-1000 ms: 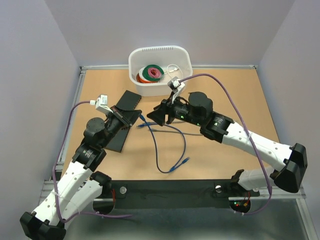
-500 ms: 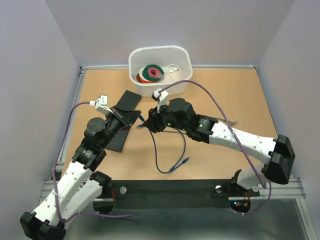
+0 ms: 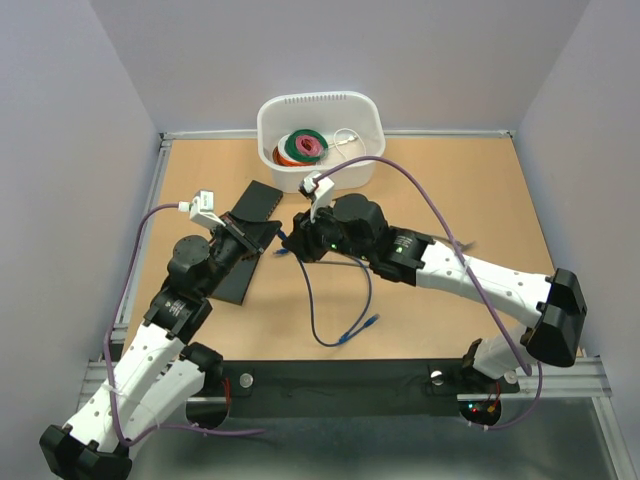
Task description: Insert the plug into the switch port
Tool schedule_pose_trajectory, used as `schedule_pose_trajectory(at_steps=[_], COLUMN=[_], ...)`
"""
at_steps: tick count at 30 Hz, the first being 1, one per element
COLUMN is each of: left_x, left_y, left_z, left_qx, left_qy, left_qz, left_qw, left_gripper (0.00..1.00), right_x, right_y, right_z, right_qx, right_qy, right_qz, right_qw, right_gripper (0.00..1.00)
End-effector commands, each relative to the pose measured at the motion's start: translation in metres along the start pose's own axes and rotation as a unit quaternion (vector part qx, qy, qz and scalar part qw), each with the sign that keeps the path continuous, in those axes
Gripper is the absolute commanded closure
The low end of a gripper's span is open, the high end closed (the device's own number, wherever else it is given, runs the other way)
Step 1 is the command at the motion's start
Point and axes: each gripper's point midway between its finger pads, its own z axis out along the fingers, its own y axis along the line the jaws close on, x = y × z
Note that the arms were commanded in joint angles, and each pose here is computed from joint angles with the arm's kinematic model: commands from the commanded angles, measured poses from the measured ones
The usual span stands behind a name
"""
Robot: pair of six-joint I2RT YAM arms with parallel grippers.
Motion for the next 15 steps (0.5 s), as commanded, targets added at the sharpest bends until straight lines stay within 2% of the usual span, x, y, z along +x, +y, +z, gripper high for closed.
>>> schedule_pose_trajectory(at_steps=[1, 15], left_x=[-0.0113, -0.0084], left_y=[-0.0151, -0.0114], left_z=[-0.0036, -0.0036], left_qx=[0.025, 0.021], left_qy=[-0.02, -0.017], left_qz=[0.007, 0.006], left_qw=[0.999, 1.0], left_gripper=[1.0, 1.0], right_x=[-0.0296, -0.0292], right_y=[0.0091, 0.0035], right_z=[-0.0012, 0.0037], right_qx=[-0.001, 0.02], right_qy=[-0.04, -0.042], right_qz=[-0.007, -0.004], right_qw=[0.999, 0.999], right_gripper=[0.63, 0.73])
